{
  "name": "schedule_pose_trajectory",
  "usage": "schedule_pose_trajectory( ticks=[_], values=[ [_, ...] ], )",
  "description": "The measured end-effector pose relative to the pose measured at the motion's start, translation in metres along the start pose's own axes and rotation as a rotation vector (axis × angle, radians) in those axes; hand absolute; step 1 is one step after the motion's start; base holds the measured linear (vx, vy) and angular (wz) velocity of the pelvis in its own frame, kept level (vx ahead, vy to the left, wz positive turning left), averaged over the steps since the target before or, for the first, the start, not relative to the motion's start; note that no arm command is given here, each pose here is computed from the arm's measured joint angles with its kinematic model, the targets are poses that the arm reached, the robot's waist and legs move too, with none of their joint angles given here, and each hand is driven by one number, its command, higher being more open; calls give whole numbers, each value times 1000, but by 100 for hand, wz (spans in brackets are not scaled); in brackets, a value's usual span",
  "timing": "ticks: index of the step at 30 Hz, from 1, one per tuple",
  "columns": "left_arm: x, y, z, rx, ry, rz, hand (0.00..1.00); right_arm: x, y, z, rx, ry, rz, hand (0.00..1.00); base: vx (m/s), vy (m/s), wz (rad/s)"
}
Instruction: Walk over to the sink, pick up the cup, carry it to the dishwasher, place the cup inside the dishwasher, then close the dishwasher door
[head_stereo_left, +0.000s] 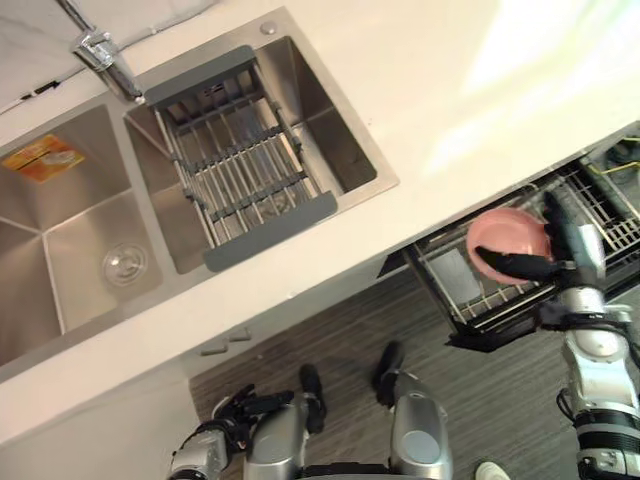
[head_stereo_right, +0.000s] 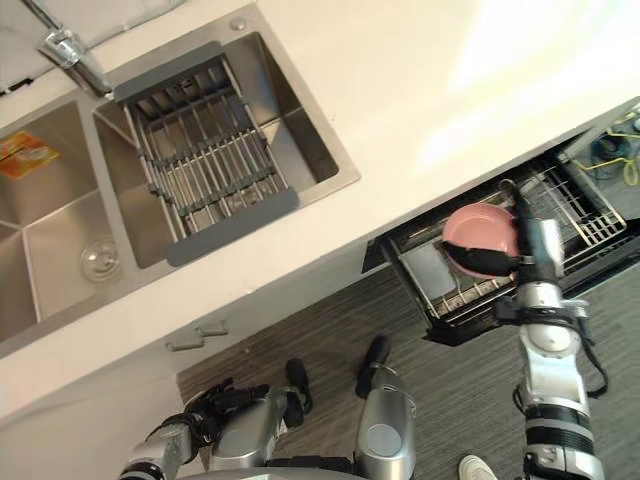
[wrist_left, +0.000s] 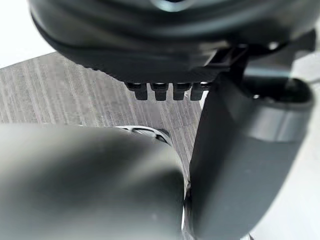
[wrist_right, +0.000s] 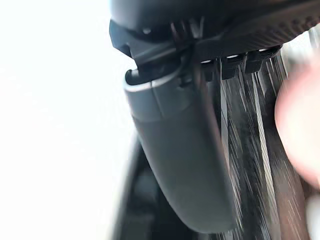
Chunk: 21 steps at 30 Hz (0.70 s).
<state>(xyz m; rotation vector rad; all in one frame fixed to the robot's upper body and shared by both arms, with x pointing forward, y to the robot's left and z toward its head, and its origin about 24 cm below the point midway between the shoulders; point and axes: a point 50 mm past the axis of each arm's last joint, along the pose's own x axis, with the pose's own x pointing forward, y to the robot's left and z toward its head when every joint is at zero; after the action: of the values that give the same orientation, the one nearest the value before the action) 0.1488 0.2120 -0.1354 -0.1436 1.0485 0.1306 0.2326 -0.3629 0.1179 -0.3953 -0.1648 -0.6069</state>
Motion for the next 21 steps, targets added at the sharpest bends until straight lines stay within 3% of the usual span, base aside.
schedule_pose_trajectory(
  ticks=[5,10,12,16,21],
  values=[
    [-3,11,-12,-31,43,50,100,-18,-85,-8,110,46,-526,100,109,7,-28],
    [-3,11,-22,-71,81,65,100,-57,-119,-55,238,244,-744,100,63,2,-13],
    [-2,9,-24,-88,88,59,100,-76,-114,-80,328,344,-763,100,-3,-2,-7],
    [-2,0,-29,-105,102,42,100,-124,-74,-137,559,598,-748,100,-50,-10,6],
    [-1,-6,-37,-137,122,41,100,-163,-23,-167,814,760,-735,100,-66,-17,18]
  ],
)
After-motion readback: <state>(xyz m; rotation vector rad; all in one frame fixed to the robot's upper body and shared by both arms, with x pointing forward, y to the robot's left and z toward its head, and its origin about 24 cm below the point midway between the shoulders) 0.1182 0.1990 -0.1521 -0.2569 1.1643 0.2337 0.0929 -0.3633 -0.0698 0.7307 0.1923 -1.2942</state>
